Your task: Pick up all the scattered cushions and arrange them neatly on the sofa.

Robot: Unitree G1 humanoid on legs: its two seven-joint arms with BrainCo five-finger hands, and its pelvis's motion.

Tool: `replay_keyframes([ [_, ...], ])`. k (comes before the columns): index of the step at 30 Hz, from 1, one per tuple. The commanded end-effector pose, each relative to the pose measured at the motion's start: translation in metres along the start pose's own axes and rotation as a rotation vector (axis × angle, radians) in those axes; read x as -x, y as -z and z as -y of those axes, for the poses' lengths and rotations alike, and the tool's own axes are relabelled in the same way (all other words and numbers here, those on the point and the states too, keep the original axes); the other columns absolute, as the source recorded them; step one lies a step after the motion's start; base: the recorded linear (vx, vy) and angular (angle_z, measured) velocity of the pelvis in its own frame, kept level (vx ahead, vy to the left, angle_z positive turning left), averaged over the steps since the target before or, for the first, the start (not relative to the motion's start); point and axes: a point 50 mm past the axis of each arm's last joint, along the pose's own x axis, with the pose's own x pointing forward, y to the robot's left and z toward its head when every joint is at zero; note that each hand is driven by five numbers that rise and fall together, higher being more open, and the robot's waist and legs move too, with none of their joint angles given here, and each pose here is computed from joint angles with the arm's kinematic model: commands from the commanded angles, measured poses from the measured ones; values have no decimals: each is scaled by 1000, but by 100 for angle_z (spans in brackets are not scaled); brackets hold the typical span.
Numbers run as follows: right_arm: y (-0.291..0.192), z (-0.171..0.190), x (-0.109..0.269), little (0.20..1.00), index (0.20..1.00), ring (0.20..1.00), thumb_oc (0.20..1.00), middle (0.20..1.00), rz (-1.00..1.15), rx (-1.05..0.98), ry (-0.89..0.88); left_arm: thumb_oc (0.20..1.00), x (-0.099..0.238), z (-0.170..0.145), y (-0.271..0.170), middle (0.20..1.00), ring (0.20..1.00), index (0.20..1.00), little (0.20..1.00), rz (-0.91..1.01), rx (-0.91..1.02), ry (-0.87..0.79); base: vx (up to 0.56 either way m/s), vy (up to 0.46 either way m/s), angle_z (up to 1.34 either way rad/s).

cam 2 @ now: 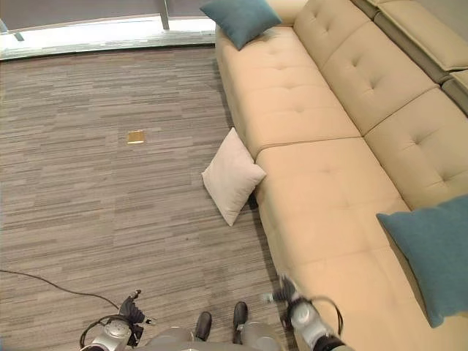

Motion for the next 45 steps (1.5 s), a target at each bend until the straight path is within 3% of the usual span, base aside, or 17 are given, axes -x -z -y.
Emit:
replay_keyframes([
  [1,86,-10,40,1000,1000,1000,1000,1000,-385,39,-36,1000,-2,3,-4,1000,1000,1000,1000,-12,51,-12,32,-99,66],
  [2,117,3,59,1000,1000,1000,1000,1000,-549,67,-19,1000,-3,5,-9,1000,1000,1000,1000,-5,49,1,8,-68,102],
  [4,119,1,60,1000,1000,1000,1000,1000,-590,11,18,1000,-2,0,-3,1000,1000,1000,1000,-20,79,-15,68,8,137],
  [15,119,-16,61,1000,1000,1000,1000,1000,-624,6,-10,1000,4,-6,23,1000,1000,1000,1000,-102,55,-14,176,84,21],
  [21,117,-7,57,1000,1000,1000,1000,1000,-613,63,-9,1000,-2,-21,12,1000,1000,1000,1000,-68,42,-49,103,174,-9],
  [22,102,-1,43,1000,1000,1000,1000,1000,-495,51,-42,1000,-5,-9,-3,1000,1000,1000,1000,-16,-24,9,86,295,-28],
  [23,41,0,3,1000,1000,1000,1000,1000,-226,8,13,1000,-2,-20,8,1000,1000,1000,1000,-35,20,-47,135,253,-15],
  [24,70,0,20,1000,1000,1000,1000,1000,-349,3,-15,1000,-2,-13,3,1000,1000,1000,1000,-17,8,-8,248,194,-32],
  [25,122,4,56,1000,1000,1000,1000,1000,-670,-65,4,1000,-1,1,2,1000,1000,1000,1000,-37,-7,61,374,70,-5],
  [27,103,-9,42,1000,1000,1000,1000,1000,-581,-174,-3,1000,1,-9,17,1000,1000,1000,1000,-72,45,21,311,-13,34],
  [31,121,-23,63,1000,1000,1000,1000,1000,-664,-231,-25,1000,6,-2,28,1000,1000,1000,1000,-116,40,52,283,-99,33],
  [45,124,-10,62,1000,1000,1000,1000,1000,-686,-234,50,1000,4,8,17,1000,1000,1000,1000,-87,29,82,151,-13,15],
])
